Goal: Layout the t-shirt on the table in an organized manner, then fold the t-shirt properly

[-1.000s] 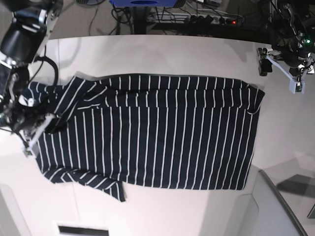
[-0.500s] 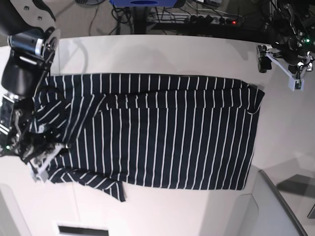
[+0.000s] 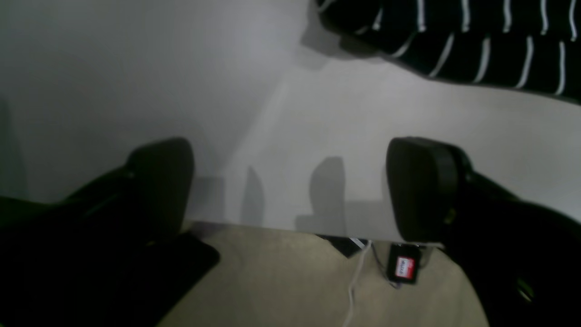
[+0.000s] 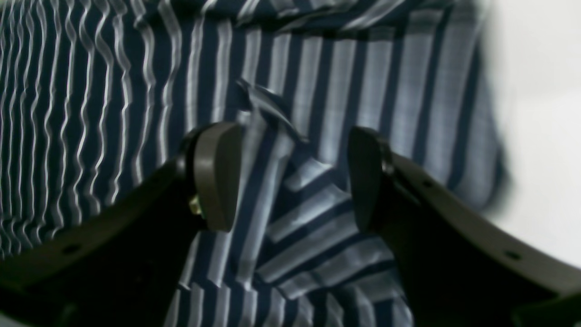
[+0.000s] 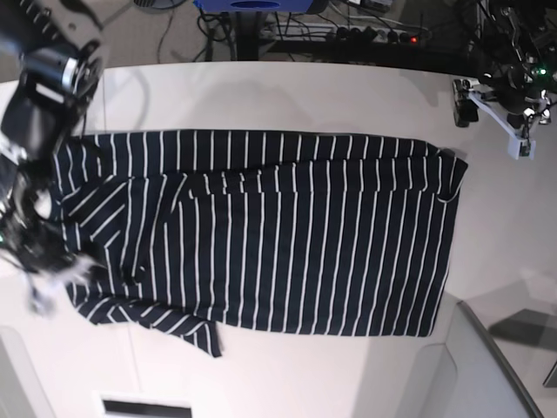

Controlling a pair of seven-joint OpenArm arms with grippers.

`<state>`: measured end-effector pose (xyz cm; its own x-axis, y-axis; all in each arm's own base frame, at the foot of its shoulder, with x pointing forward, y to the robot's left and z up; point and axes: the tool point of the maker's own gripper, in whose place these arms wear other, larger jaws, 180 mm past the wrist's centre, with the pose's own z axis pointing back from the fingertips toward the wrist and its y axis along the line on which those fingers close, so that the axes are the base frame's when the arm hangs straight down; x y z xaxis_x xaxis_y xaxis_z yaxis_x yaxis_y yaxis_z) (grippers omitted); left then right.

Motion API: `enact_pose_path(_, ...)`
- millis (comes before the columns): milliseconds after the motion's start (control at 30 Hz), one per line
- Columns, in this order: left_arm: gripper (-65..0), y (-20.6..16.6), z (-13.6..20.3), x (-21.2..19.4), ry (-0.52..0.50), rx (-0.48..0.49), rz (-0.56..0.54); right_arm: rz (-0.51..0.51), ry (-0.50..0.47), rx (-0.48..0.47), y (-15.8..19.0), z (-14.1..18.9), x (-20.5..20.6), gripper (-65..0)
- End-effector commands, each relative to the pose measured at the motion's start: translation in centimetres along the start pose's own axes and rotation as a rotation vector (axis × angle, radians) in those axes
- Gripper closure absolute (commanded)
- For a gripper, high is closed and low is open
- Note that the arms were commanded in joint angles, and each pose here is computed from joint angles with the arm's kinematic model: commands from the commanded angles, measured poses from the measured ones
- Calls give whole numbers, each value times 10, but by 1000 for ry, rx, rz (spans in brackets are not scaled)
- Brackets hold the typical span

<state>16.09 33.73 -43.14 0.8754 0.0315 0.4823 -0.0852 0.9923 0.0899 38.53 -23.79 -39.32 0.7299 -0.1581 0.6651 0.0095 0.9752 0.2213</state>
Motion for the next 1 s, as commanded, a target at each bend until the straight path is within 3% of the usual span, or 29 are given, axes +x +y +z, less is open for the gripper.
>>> enact_pose_path(0,-650,8,3,5,-15,15,-4,5,-54,-60,-20,20,11,-347)
enact_pose_path(133,-650,10,-2,-10,10,8,26,-69,23,-185,-42,71,-64,-350)
enact_pose_path(233,-645,7,-5,-11,-57,-1,36,-253,36,-240,-45,99,-128,-353)
enact_pose_path(367,-522,6,-6,-14,-66,-8,47,-418,17,-199,-49,100,-164,-353)
enact_pose_path(433,-482,8,-5,-13,-69,-5,51,-490,-2,-186,-56,95,-176,-353)
enact_pose_path(767,-476,8,-4,-14,-69,-3,51,-709,-41,-142,-80,55,-188,-353)
enact_pose_path(967,-476,1,-7,-17,-68,-16,69,-737,-66,-148,-86,50,-189,-345)
